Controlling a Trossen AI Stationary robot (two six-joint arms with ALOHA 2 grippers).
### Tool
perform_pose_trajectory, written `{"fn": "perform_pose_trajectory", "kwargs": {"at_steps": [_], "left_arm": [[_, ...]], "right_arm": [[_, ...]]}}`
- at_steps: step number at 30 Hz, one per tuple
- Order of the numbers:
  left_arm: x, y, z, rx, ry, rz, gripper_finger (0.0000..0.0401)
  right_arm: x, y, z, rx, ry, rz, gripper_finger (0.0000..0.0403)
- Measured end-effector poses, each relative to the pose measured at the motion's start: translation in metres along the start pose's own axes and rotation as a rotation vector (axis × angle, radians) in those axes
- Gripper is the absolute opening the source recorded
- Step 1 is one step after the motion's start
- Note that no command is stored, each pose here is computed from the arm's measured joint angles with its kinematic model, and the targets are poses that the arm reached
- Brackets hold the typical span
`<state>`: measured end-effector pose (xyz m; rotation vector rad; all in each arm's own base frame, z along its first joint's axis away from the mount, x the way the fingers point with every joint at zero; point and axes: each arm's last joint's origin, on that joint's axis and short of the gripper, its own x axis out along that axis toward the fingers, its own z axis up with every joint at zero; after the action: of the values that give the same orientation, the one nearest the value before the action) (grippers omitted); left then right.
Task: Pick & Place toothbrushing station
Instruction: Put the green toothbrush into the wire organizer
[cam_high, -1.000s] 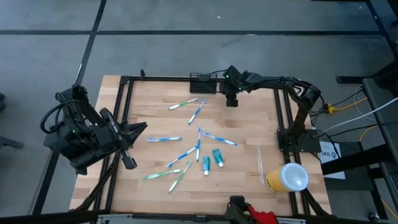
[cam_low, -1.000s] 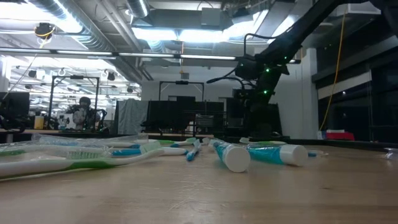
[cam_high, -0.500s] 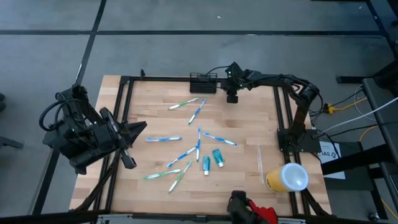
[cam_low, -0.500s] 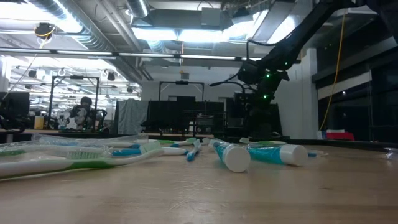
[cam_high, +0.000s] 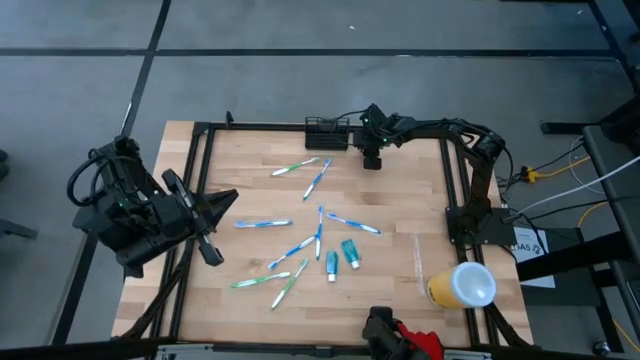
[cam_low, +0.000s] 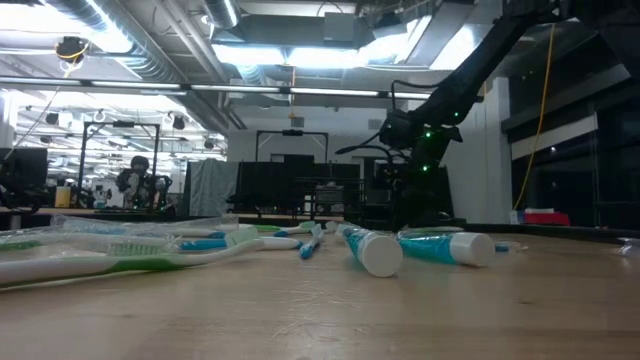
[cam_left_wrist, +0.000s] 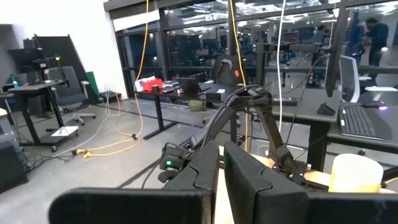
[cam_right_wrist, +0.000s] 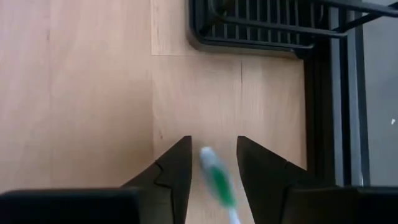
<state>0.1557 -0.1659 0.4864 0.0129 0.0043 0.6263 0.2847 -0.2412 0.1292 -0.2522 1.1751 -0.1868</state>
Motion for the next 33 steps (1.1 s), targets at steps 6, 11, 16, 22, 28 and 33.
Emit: {"fn": "perform_pose_trajectory", "kwargs": {"at_steps": [6,11,16,22,28,33], "left_arm": [[0.0,0.0,0.0,0.004,0.0,0.0,0.002],[0.0,0.0,0.0,0.003,0.0,0.0,0.002],[0.0,0.0,0.0,0.002,0.0,0.0,0.002],[0.0,0.0,0.0,0.003,0.0,-0.001,0.002],[-0.002,0.0,0.0,0.014,0.0,-0.011,0.002],[-0.006,0.0,0.0,0.048,-0.001,-0.026,0.002]], "right_arm": [[0.0,0.0,-0.001,-0.025,0.021,-0.012,0.0057],[0.0,0.0,-0.001,-0.017,0.023,-0.007,0.0016],[-0.004,0.001,0.001,0.017,0.004,0.004,0.001],[-0.02,0.004,0.013,0.061,-0.072,0.01,0.0005],[-0.053,0.002,0.027,0.171,-0.222,0.032,0.0003],[-0.099,-0.001,0.042,0.257,-0.434,0.044,0.0003]]}}
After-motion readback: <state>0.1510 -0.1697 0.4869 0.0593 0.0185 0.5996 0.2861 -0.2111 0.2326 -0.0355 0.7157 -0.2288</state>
